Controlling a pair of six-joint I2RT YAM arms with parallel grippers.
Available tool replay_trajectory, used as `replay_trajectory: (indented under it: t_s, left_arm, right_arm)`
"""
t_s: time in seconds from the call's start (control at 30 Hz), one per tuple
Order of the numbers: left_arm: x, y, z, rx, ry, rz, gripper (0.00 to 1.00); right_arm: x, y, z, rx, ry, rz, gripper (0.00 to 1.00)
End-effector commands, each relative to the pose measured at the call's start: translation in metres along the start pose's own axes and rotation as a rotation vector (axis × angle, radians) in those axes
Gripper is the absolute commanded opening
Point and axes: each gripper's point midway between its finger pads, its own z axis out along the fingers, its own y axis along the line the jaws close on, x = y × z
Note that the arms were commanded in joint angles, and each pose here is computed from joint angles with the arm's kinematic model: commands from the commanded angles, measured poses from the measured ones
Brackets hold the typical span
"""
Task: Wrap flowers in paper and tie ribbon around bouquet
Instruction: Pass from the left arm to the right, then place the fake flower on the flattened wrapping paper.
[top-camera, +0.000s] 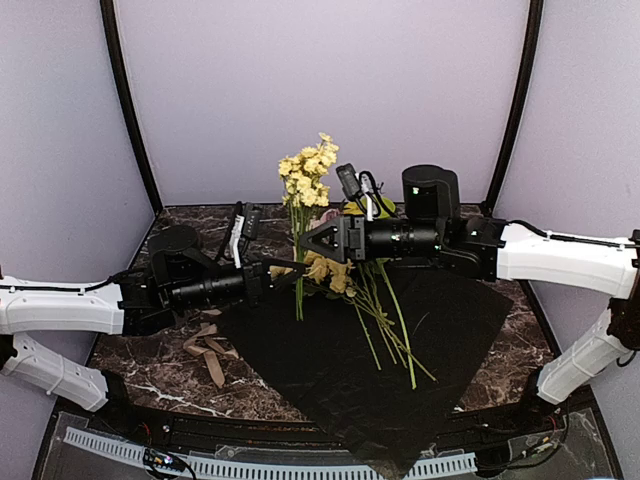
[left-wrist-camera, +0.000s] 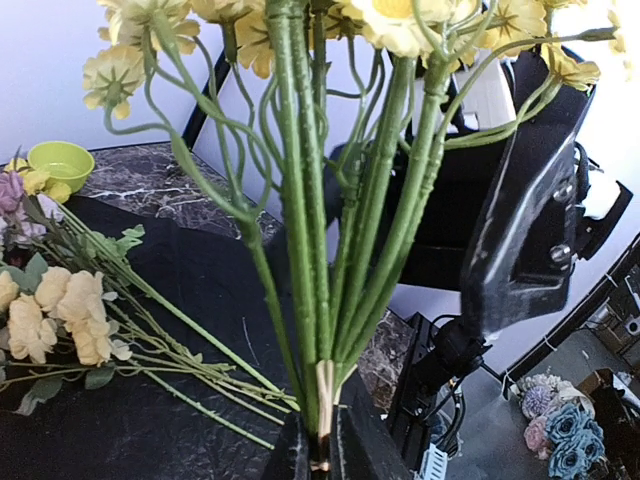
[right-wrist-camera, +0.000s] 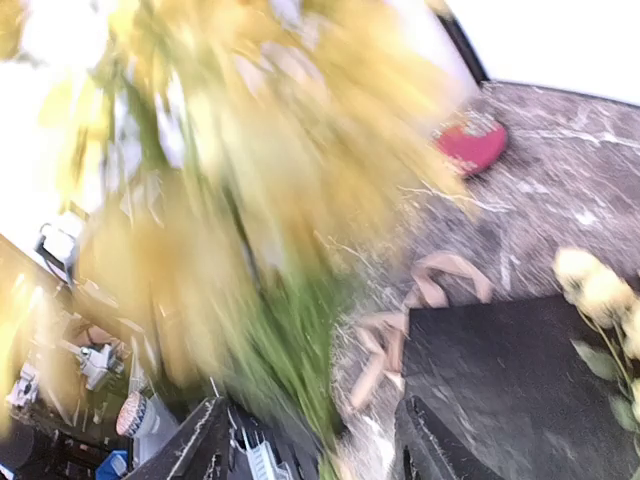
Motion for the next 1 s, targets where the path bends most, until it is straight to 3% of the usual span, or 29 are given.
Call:
replay_trajectory:
  t_s: [0.0,0.03,0.17,0.27,0.3,0.37,0.4,0.53,0.6,0.73,0.87,0.97]
  left_arm:
    - [-0.039,-0.034,0.009,0.114,-0.158,0.006,0.00]
    - [-0.037,-0.037,0.013,0.126,-0.147,0.013,0.00]
    - [-0.029,-0.042,0.022,0.133,-0.118,0.024,0.00]
    - [-0.020,-0.035,0.023,0.112,-0.098,0.004,0.00]
    - [-0.016,-0.030,0.024,0.090,-0.083,-0.012,0.04]
    - [-0.003,-0.018,0.026,0.033,-0.028,-0.018,0.47]
    - [0.007,-0.007,0.027,-0.024,0.019,-0.021,0.56]
    - [0.066,0.075,0.009,-0.445,0.249,-0.057,0.59]
    - [0.107,0.111,-0.010,-0.627,0.399,-0.077,0.60]
    - [0.159,0.134,-0.020,-0.698,0.559,-0.102,0.63]
    - [0.176,0.152,-0.023,-0.784,0.647,-0.067,0.64]
    - [0.177,0.160,-0.026,-0.835,0.696,-0.015,0.66]
  right_arm:
    - [-0.026,0.023,0.013,-0.069,-0.084,-0.019,0.57]
    - [-0.024,0.019,0.015,-0.060,-0.086,-0.006,0.54]
    - [-0.023,0.013,0.011,-0.034,-0.106,0.012,0.00]
    - [-0.023,-0.008,0.003,0.085,-0.120,0.031,0.00]
    - [-0.022,-0.017,-0.001,0.132,-0.113,0.037,0.00]
    - [-0.012,-0.042,-0.011,0.242,-0.060,0.047,0.00]
    - [-0.006,-0.057,-0.017,0.306,-0.034,0.051,0.00]
    - [0.038,-0.139,-0.058,0.619,0.110,0.124,0.00]
    - [0.058,-0.166,-0.071,0.639,0.148,0.190,0.00]
    - [0.075,-0.210,-0.077,0.669,0.180,0.268,0.00]
    - [0.089,-0.246,-0.069,0.774,0.335,0.235,0.20]
    - [0.083,-0.266,-0.079,0.898,0.379,0.191,0.44]
